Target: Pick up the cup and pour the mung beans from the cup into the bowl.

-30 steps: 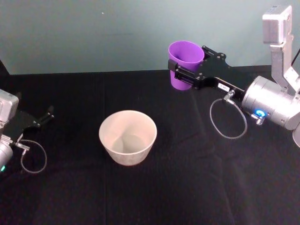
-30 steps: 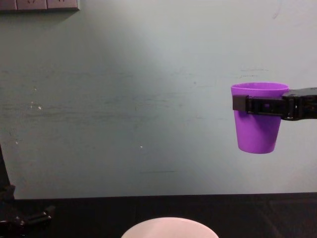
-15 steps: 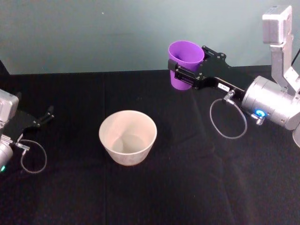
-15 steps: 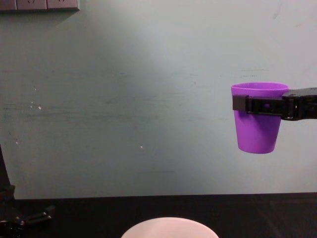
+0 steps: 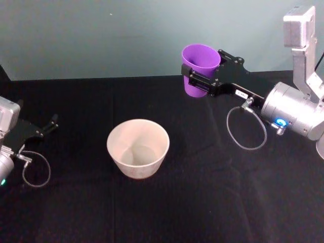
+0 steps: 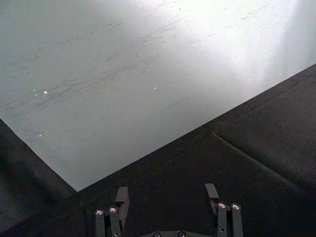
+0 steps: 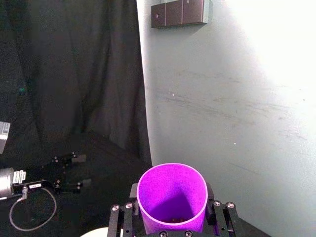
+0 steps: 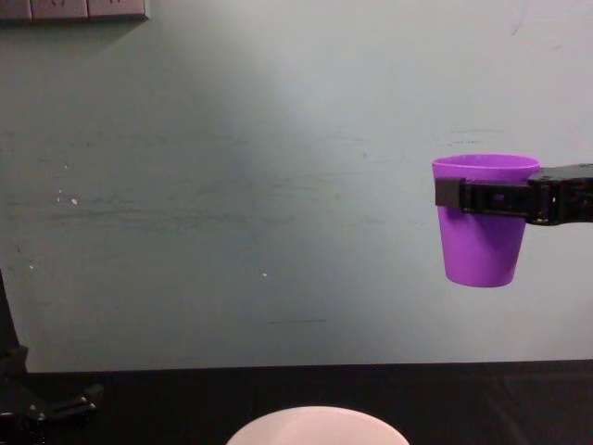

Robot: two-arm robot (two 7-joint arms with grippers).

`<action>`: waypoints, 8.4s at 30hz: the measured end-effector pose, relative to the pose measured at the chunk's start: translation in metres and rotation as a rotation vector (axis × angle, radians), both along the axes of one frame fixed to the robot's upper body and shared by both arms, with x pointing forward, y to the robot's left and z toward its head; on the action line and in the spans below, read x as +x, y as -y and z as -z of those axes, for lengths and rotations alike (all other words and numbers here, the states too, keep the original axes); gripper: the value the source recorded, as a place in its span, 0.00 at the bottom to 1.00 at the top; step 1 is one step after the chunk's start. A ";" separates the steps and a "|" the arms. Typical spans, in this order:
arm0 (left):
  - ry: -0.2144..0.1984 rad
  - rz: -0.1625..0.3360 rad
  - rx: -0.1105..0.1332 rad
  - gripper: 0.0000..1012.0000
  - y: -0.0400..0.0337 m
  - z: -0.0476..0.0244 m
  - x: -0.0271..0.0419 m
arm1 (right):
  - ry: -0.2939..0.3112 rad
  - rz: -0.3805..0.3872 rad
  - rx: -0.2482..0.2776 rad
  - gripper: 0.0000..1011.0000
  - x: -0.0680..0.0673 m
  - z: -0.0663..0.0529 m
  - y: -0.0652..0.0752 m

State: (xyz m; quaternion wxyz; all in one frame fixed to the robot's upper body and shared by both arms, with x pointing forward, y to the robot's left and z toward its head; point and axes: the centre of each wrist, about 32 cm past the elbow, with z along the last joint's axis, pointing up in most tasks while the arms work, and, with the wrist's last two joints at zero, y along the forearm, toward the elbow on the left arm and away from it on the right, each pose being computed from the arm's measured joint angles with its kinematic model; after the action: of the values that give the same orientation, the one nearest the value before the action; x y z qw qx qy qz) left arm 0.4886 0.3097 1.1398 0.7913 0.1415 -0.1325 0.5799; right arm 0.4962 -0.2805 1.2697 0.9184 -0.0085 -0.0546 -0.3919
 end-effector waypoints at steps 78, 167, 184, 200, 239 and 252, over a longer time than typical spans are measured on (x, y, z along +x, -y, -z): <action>0.000 0.000 0.000 0.99 0.0000 0.0000 0.0000 | 0.457 0.019 -0.936 0.73 0.007 0.016 -0.068; 0.000 0.000 0.000 0.99 0.0000 0.0000 0.0000 | 1.003 -0.006 -1.581 0.73 -0.017 0.056 -0.124; 0.000 0.000 0.000 0.99 0.0000 0.0000 0.0000 | 1.178 0.023 -1.775 0.72 -0.023 0.063 -0.131; 0.000 0.000 0.000 0.99 0.0000 0.0000 0.0000 | 0.521 0.068 -0.856 0.73 0.004 0.035 -0.059; 0.000 0.000 0.000 0.99 -0.0001 0.0000 0.0000 | -0.112 0.084 -0.114 0.73 0.017 0.082 -0.022; 0.000 0.000 0.000 0.99 0.0000 0.0000 0.0000 | -0.045 0.039 -0.055 0.73 0.023 0.117 -0.010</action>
State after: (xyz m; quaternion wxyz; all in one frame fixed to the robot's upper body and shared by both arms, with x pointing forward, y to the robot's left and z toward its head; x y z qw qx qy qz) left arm 0.4886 0.3097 1.1398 0.7913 0.1415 -0.1325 0.5800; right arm 0.5197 -0.2704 1.1531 0.9109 -0.0437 -0.0445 -0.4079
